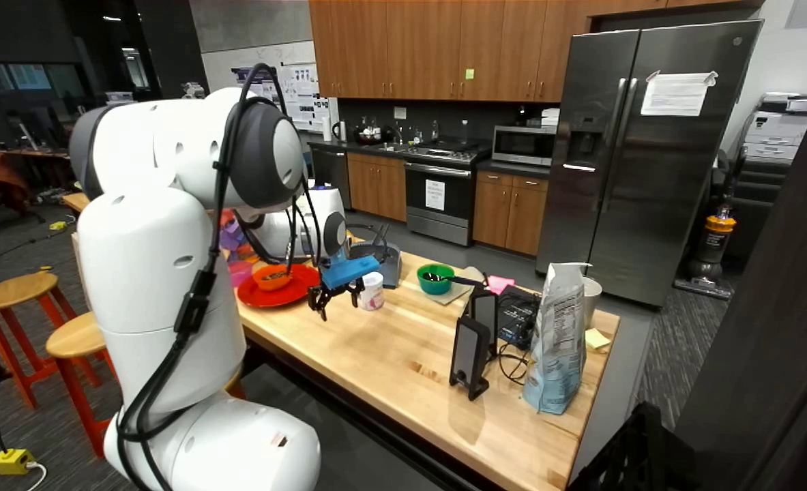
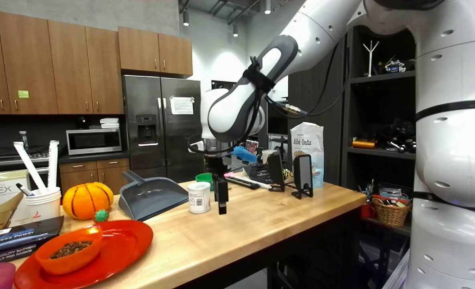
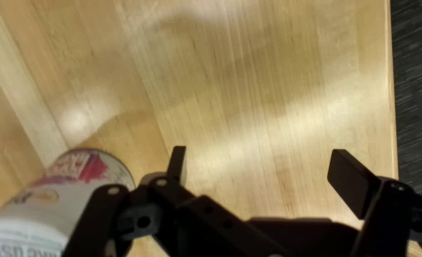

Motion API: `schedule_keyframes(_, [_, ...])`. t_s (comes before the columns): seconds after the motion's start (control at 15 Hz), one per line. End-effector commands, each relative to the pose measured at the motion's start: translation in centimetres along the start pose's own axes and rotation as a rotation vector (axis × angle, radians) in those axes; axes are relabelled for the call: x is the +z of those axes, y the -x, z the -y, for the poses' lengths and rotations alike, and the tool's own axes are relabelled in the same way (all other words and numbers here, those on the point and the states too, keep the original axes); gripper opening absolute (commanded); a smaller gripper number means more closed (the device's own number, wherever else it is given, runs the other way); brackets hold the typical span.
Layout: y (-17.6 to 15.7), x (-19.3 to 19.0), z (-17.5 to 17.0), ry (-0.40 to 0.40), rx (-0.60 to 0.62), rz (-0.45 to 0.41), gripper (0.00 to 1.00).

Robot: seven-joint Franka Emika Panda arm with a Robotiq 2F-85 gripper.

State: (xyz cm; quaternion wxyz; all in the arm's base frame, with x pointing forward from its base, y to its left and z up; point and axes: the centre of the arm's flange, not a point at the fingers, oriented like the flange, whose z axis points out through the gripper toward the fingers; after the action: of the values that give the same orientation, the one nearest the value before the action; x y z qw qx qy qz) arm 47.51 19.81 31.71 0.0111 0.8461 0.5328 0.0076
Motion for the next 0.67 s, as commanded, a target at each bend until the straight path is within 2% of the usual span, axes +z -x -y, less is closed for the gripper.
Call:
schedule_keyframes(0.0, [2.5, 1.7, -0.7, 0.046, 0.039, 0.073, 1.00])
schedule_keyframes(0.27, [2.3, 3.2, -1.4, 0.119, 0.046, 0.115, 1.00])
schedule_keyframes(0.6, [-0.1, 3.2, -2.8, 0.219, 0.037, 0.080, 1.00])
